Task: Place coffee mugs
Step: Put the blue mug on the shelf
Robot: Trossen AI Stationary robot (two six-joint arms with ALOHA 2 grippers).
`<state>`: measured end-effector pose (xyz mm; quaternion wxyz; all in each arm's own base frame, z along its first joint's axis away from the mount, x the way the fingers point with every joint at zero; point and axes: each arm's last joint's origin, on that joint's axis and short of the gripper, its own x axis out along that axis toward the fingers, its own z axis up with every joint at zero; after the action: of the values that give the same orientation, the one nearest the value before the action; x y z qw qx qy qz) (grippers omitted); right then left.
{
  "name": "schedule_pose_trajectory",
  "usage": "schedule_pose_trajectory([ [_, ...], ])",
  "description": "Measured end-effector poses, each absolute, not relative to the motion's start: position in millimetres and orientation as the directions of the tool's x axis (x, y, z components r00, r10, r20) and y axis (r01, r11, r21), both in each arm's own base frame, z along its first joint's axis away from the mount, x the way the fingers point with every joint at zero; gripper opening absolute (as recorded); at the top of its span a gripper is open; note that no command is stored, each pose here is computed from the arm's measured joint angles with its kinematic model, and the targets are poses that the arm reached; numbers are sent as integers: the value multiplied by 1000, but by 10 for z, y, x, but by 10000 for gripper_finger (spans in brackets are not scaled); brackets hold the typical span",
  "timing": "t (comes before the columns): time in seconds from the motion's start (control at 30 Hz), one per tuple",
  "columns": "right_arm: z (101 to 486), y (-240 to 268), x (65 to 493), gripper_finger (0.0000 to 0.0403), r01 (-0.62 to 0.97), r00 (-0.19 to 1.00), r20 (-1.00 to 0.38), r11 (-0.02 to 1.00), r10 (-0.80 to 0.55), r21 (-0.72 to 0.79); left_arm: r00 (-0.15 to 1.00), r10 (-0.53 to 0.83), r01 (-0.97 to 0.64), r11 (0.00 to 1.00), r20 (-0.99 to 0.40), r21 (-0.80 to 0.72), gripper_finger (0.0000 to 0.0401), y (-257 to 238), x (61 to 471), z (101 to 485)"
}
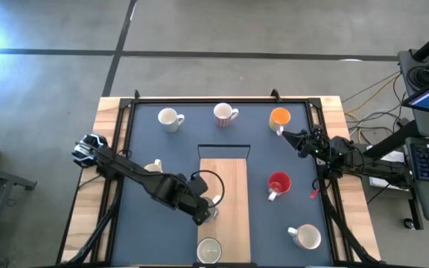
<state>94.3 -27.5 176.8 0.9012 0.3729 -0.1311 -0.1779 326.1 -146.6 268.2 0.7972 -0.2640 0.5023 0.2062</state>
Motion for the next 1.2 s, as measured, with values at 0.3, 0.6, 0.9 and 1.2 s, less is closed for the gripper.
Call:
schedule_pose_trajectory([
  [0.3,1769,-275,943,66,223,902,104,659,-418,719,399,30,-627,738,-916,-249,21,-1470,3294,2660],
  [0.6,1770,-275,943,66,222,902,105,659,-418,719,412,23,-652,706,-911,-277,28,-1474,3307,2667],
  [0.9,1769,-275,943,66,223,902,104,659,-418,719,429,9,-645,703,-903,-299,69,-1480,3316,2686],
  [1.2,1769,-275,943,66,223,902,104,659,-418,719,455,59,-606,752,-889,-260,82,-1462,3312,3000],
])
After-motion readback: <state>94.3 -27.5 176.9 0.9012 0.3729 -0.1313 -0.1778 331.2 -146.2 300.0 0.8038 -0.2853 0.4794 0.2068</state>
